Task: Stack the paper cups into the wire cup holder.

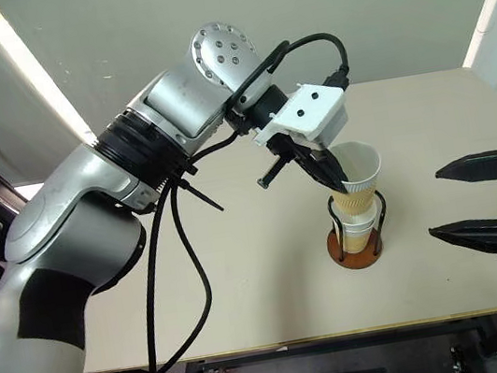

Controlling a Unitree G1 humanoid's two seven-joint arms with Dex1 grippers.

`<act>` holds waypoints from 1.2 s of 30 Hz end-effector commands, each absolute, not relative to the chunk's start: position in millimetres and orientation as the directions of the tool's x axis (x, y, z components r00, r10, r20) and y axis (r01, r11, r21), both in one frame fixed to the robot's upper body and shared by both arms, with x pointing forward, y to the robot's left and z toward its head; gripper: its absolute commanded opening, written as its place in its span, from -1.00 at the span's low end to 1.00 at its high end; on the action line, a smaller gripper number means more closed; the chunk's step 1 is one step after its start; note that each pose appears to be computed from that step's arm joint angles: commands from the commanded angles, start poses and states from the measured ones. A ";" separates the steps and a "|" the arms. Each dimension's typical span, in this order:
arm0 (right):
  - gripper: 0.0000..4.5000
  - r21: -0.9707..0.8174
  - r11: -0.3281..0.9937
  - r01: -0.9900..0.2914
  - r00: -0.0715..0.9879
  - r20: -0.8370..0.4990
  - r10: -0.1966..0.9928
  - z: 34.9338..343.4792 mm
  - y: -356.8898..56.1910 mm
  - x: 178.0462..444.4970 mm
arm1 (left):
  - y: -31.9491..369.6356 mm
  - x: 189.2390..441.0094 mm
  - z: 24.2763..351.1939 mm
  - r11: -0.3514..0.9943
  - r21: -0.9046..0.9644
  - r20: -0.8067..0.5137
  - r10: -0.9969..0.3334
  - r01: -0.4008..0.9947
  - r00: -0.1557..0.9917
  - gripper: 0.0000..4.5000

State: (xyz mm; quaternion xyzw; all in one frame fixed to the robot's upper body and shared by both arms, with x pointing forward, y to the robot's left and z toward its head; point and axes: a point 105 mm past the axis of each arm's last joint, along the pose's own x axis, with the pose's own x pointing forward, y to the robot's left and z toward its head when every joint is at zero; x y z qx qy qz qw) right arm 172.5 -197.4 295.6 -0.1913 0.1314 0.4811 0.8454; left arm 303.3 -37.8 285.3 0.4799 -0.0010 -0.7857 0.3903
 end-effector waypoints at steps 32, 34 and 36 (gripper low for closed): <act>0.67 -0.232 0.479 -0.847 0.532 -0.372 0.761 300.9 -192.3 172.6 | -43.3 317.0 273.3 -0.677 0.404 -0.743 -0.635 0.615 -0.211 -0.99; 0.67 -0.233 0.479 -0.846 0.533 -0.372 0.760 301.0 -192.1 172.6 | -43.7 316.1 272.4 -0.676 0.398 -0.739 -0.637 0.620 -0.219 -0.99; 0.67 -0.234 0.479 -0.846 0.533 -0.371 0.760 301.2 -192.1 172.5 | -43.9 314.6 270.0 -0.678 0.388 -0.738 -0.635 0.624 -0.231 -0.99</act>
